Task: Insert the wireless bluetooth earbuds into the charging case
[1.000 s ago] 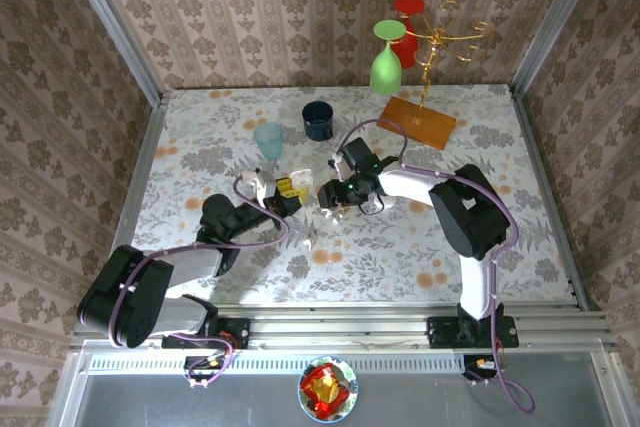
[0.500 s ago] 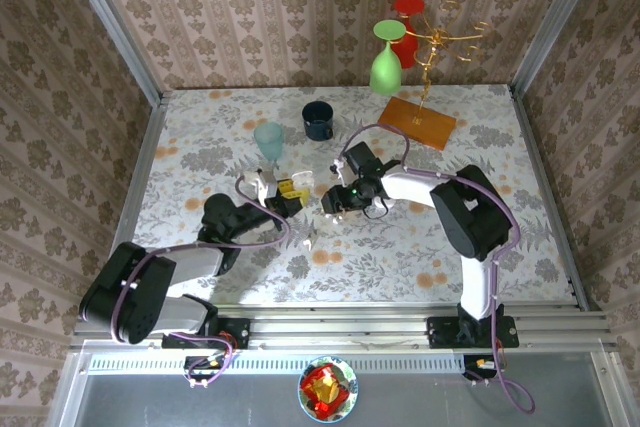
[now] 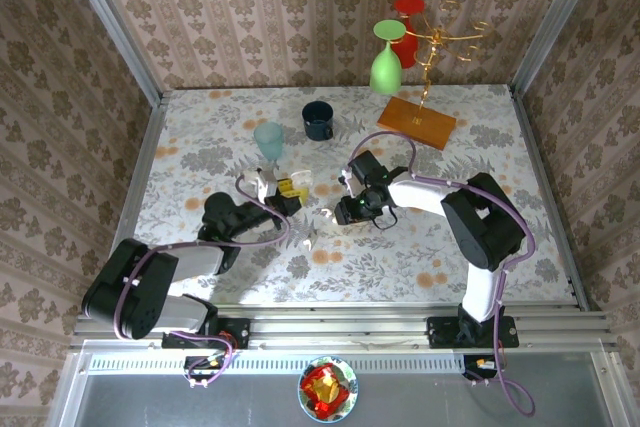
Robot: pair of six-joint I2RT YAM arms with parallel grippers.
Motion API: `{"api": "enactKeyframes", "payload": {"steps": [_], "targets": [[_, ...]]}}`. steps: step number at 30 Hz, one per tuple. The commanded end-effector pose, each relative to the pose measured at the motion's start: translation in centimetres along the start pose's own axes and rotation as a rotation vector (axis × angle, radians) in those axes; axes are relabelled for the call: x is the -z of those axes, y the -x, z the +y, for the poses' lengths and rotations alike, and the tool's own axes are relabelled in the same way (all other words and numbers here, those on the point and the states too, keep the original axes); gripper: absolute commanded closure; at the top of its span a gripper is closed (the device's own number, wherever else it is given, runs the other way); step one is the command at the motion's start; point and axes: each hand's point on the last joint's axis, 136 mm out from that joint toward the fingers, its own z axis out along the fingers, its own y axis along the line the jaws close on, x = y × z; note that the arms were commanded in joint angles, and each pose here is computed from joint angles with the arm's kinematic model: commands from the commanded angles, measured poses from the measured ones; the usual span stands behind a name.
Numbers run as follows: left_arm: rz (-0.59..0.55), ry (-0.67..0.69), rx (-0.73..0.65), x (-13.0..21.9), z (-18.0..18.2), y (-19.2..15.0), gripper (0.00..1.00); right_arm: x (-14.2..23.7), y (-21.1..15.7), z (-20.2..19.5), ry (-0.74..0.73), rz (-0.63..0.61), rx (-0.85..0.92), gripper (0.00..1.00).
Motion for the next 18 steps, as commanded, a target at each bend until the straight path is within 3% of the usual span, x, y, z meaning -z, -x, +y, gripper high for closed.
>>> {"api": "enactKeyframes", "payload": {"steps": [1, 18], "targets": [[-0.036, -0.012, -0.025, -0.4, 0.1, 1.3, 0.95, -0.2, -0.7, -0.8, -0.060, 0.052, 0.012, 0.64], [-0.037, -0.016, -0.023, -0.2, -0.1, 1.4, 0.94, 2.2, -2.9, -3.9, -0.249, 0.040, -0.014, 0.71]]}}
